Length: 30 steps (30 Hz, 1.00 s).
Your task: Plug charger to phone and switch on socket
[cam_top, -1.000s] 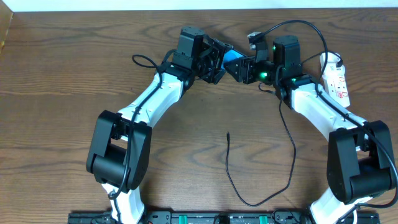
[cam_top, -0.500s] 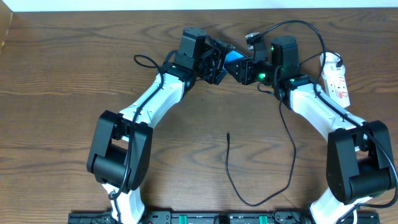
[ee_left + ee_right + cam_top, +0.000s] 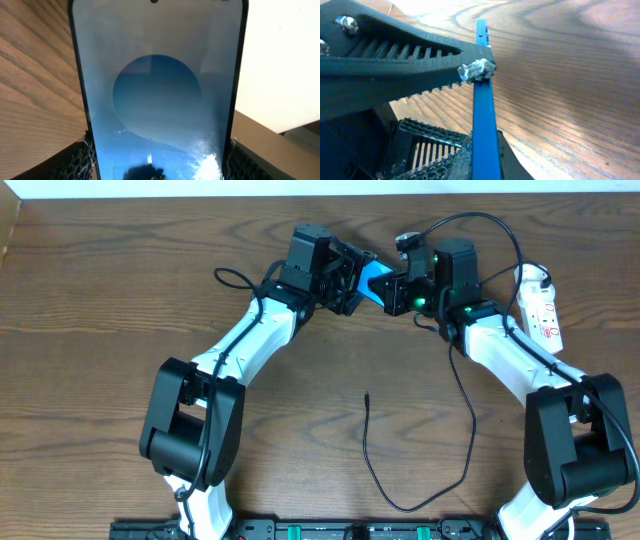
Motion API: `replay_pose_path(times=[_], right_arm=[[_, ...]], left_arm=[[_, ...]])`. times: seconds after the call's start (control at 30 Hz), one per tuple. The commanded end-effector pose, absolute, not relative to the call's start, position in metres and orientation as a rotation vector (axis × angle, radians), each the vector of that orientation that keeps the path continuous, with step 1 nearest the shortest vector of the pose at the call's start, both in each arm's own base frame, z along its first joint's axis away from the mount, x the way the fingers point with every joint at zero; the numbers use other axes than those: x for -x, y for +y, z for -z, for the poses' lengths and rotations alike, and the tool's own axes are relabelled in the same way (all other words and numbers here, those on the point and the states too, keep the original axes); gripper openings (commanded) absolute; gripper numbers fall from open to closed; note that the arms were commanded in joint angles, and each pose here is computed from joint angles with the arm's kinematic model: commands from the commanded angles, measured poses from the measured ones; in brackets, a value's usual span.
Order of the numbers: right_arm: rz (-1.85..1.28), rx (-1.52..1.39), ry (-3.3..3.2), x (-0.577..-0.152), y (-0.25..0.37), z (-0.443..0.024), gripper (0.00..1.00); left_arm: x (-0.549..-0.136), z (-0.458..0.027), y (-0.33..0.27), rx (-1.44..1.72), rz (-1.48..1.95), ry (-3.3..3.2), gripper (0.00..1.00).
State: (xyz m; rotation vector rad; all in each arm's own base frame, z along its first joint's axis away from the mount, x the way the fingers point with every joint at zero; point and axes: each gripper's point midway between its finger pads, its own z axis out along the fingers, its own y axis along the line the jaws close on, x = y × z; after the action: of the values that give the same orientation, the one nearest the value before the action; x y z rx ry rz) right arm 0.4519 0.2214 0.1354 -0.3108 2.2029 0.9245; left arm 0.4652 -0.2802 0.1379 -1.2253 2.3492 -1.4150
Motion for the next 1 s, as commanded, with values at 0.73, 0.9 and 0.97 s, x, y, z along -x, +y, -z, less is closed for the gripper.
replay_pose_path(times=[0.73,0.9,0.97], right_arm=[[-1.368,-0.673,2.096,-0.5,0.135,-0.174,0.01],[-1.659,-0.989,2.028,-0.497,0.151,-0.193,0.01],[-1.78,-0.98,2.008,-0.493,0.162,-0.209,0.02]], left_arm=[[-0.477,-0.214,-0.244,0.917,1.502,2.23,0.93],[-0.484,-0.224,-0.24,0.892,1.521,2.181,0.93],[-0.486,-0.227,-0.237,0.914,1.534,2.163,0.93]])
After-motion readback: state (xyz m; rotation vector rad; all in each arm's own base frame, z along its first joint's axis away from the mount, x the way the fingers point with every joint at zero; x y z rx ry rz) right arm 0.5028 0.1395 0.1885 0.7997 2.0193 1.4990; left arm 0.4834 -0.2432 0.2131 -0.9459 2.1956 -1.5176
